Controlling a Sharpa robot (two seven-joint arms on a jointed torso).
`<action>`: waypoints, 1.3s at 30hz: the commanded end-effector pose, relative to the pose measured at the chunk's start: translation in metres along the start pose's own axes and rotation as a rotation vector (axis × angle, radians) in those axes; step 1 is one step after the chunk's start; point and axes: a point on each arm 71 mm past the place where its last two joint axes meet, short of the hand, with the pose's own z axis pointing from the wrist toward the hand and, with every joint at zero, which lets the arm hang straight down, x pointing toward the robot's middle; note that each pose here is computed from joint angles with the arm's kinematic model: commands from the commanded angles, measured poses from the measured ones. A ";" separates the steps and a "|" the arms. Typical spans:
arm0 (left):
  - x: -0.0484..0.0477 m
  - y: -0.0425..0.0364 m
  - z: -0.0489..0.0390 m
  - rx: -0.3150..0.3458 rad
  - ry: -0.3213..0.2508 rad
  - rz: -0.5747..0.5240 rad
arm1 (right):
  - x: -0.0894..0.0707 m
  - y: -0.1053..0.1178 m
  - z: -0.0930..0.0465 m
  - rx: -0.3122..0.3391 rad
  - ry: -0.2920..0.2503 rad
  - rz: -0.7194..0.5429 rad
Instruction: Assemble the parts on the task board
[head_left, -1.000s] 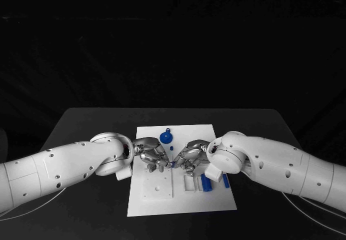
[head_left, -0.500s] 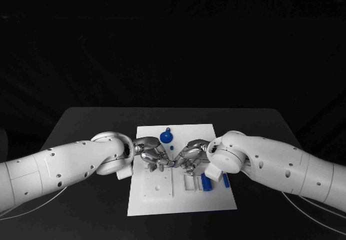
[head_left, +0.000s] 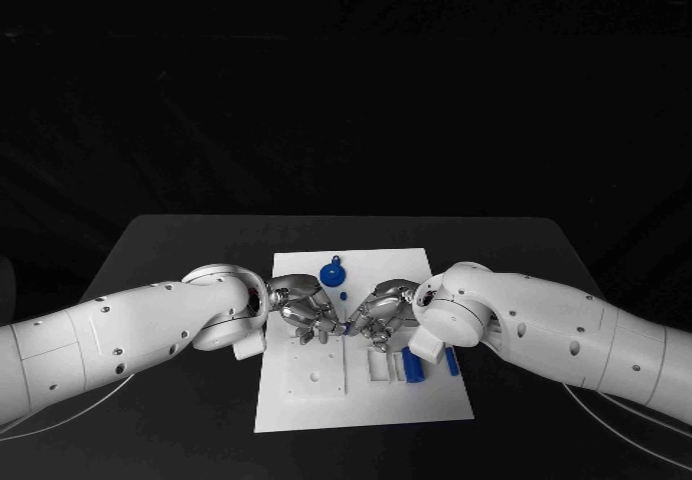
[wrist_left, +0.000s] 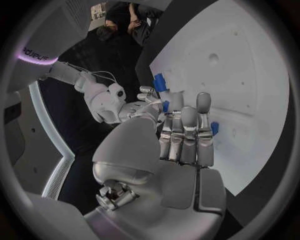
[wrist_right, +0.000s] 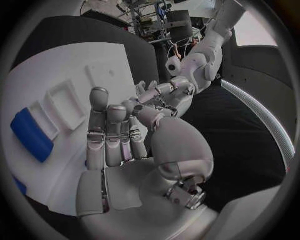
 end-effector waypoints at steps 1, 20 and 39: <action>0.0025 -0.0125 0.0034 0.075 0.010 -0.048 | 0.011 0.007 0.002 -0.037 0.047 -0.008; 0.0017 -0.0086 0.0058 0.053 -0.022 -0.101 | 0.013 0.009 0.002 -0.040 0.048 -0.007; 0.0017 0.0013 0.0031 -0.011 -0.013 -0.056 | 0.011 0.007 0.002 -0.036 0.039 -0.006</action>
